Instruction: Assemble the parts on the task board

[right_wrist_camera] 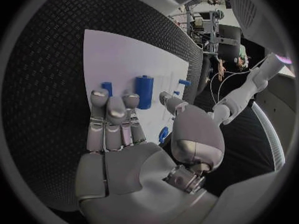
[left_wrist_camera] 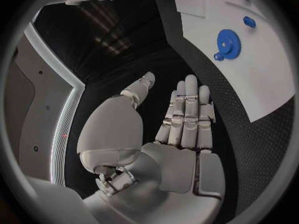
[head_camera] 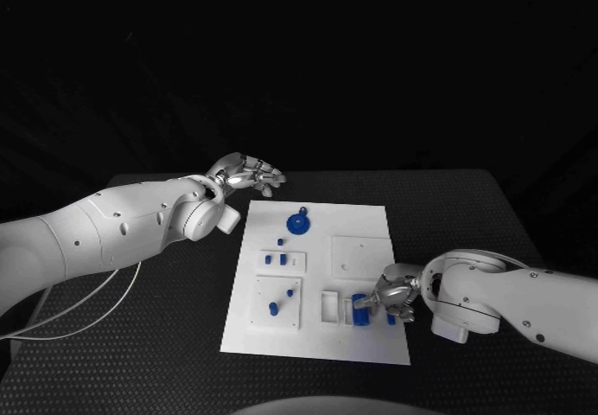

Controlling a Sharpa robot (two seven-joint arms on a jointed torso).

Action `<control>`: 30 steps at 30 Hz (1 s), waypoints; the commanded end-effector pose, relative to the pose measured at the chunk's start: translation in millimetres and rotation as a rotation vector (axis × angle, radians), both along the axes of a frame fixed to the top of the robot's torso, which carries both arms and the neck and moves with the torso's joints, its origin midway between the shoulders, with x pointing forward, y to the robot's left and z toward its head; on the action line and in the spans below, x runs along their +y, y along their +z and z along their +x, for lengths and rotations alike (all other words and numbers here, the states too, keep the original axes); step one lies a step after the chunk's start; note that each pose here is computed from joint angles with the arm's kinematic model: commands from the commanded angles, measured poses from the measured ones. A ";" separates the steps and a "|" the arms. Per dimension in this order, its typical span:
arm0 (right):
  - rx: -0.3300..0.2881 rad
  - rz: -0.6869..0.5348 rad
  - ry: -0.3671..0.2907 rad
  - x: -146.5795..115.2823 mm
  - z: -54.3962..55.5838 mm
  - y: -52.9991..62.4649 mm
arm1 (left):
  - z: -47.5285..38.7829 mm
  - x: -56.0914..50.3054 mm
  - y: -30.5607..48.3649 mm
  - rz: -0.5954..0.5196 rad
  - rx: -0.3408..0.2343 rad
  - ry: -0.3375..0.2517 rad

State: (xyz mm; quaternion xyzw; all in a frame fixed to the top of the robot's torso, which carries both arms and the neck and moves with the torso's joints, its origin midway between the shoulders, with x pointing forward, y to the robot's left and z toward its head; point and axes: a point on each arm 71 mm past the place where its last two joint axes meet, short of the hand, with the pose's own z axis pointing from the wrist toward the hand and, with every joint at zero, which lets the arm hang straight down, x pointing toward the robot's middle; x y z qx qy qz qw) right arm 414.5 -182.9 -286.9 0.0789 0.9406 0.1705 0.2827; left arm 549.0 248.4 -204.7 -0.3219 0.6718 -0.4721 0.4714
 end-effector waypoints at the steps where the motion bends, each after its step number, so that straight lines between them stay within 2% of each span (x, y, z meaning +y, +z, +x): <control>1: 0.003 -0.008 0.012 3.8 -1.5 -3.7 | -0.6 -2.5 0.8 -0.013 0.000 -0.016; 8: -0.001 -0.012 0.014 9.8 -2.7 -9.0 | -1.3 -2.2 0.8 -0.013 0.002 -0.017; 30: -0.033 -0.036 0.018 13.2 -0.2 -10.8 | -1.9 -1.6 0.7 -0.012 0.006 -0.015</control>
